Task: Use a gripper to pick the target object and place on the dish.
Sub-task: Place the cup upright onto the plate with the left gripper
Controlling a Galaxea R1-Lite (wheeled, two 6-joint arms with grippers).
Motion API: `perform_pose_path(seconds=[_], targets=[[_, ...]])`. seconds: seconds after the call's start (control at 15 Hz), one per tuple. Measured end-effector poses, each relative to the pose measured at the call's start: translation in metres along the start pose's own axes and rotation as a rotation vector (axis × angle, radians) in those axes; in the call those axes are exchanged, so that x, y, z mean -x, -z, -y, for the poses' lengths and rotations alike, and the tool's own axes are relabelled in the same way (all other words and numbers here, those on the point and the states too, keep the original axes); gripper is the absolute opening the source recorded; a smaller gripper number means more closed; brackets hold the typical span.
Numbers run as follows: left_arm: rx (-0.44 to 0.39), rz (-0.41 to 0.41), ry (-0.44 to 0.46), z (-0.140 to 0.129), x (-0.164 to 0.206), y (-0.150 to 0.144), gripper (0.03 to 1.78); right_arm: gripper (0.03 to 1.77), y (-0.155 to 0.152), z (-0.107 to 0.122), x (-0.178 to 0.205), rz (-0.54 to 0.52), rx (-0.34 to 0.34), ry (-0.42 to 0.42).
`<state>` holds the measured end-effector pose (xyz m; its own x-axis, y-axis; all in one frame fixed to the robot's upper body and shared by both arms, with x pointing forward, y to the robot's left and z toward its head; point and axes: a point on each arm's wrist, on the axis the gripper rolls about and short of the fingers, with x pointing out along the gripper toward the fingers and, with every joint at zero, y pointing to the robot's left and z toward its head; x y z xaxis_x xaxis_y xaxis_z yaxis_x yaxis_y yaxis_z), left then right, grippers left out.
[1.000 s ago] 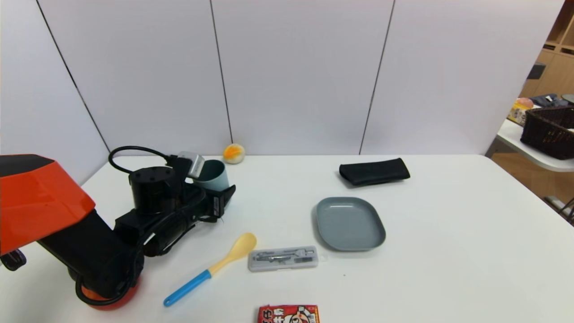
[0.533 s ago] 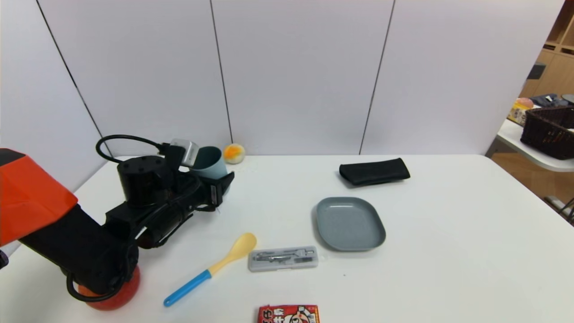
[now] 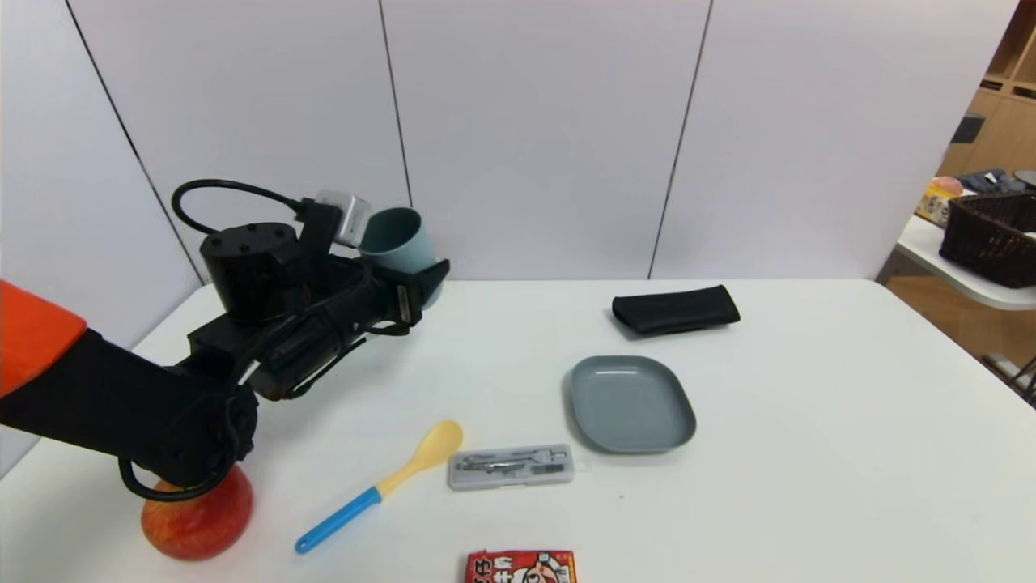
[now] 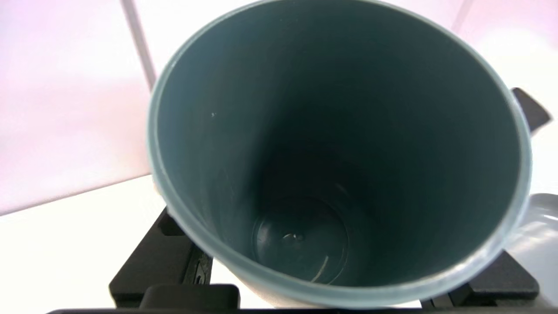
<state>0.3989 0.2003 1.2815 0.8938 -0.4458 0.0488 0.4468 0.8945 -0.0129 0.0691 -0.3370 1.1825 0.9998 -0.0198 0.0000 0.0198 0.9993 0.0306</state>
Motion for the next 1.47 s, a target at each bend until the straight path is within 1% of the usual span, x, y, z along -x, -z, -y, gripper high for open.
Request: perform_pose_path(seconds=[0.2, 0.47, 0.67, 0.73, 0.93, 1.2, 1.47], targets=[[0.011, -0.023, 0.076, 0.022, -0.008, -0.010, 1.18, 1.71, 0.000, 0.000, 0.000, 0.000, 0.000, 0.000], [0.018, -0.033, 0.194, 0.050, -0.016, -0.021, 1.18, 1.71, 0.000, 0.000, 0.000, 0.000, 0.000, 0.000], [0.031, -0.029, 0.265, 0.076, -0.025, -0.031, 1.18, 1.71, 0.000, 0.000, 0.000, 0.000, 0.000, 0.000], [0.044, -0.041, 0.294, 0.087, -0.027, -0.032, 1.18, 1.71, 0.000, 0.000, 0.000, 0.000, 0.000, 0.000], [0.067, -0.077, 0.372, 0.118, -0.030, -0.031, 1.18, 1.71, 0.000, 0.000, 0.000, 0.000, 0.000, 0.000], [0.073, -0.093, 0.461, 0.158, -0.039, -0.028, 1.18, 1.71, 0.000, 0.000, 0.000, 0.000, 0.000, 0.000], [0.069, -0.126, 0.494, 0.177, -0.047, -0.010, 1.18, 1.71, 0.000, 0.000, 0.000, 0.000, 0.000, 0.000]])
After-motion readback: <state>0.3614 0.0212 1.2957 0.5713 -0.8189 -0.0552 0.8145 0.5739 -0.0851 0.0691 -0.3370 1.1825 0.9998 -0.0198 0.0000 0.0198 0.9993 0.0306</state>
